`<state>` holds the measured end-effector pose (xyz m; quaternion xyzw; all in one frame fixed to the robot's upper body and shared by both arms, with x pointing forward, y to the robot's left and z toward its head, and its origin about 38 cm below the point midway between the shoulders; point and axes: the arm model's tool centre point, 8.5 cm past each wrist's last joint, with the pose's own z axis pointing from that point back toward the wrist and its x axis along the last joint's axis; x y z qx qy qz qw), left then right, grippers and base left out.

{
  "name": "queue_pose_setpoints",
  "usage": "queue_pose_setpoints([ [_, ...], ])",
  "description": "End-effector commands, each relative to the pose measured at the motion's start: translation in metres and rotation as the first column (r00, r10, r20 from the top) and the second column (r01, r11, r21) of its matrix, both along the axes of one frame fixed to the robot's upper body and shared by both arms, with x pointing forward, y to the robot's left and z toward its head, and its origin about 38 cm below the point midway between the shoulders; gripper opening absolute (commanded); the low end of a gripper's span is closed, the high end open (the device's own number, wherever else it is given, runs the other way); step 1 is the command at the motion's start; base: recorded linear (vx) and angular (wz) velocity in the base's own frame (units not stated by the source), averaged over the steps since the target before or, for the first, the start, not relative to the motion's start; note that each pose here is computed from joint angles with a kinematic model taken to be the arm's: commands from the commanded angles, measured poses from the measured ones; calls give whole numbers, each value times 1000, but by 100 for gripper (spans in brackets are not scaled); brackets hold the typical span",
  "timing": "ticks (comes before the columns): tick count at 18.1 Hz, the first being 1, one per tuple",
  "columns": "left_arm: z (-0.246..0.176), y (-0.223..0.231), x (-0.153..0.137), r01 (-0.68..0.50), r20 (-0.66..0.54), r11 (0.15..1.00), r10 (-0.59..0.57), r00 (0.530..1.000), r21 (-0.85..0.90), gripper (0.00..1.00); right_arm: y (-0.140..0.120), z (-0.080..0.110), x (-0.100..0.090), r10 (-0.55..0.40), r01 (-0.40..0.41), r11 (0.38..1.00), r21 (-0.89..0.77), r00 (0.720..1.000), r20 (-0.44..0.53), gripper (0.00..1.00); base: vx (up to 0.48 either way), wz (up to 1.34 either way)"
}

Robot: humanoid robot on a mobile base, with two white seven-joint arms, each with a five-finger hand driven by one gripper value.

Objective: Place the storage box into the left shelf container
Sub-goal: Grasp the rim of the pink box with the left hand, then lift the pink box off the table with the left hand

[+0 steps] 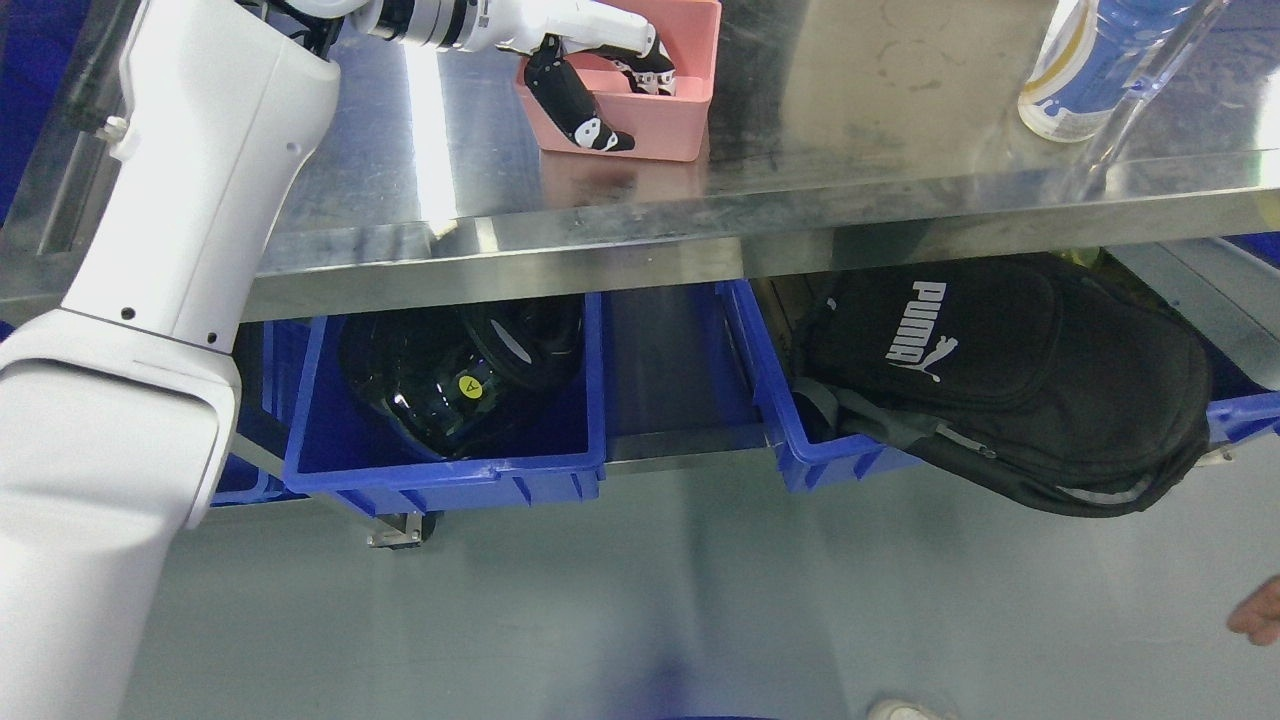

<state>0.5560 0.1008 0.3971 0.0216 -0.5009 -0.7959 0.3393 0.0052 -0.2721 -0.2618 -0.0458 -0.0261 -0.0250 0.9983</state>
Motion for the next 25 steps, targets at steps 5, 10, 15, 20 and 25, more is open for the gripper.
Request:
queue_pose_setpoints([
  [5,23,32,19,-109,-149,858,39,988,-502,0,-12,1,9,-19,19,1000,-18,1000,25,100,0,0],
  [10,28,48,9,-159,-256,711,-30,966,-685,0,-12,1,9,-19,19,1000,-18,1000,25,100,0,0],
  [15,52,56,-5,-118,-233,461,-203,951,-880,0,-12,1,8,-19,20,1000,-16,1000,22,100,0,0],
  [20,41,70,-45,-76,-117,202,-197,973,-976,1,-12,1,8,-19,20,1000,-18,1000,22,100,0,0],
  [25,41,79,-90,-6,-14,57,-126,992,-998,1,-12,1,9,-19,20,1000,-18,1000,23,100,0,0],
])
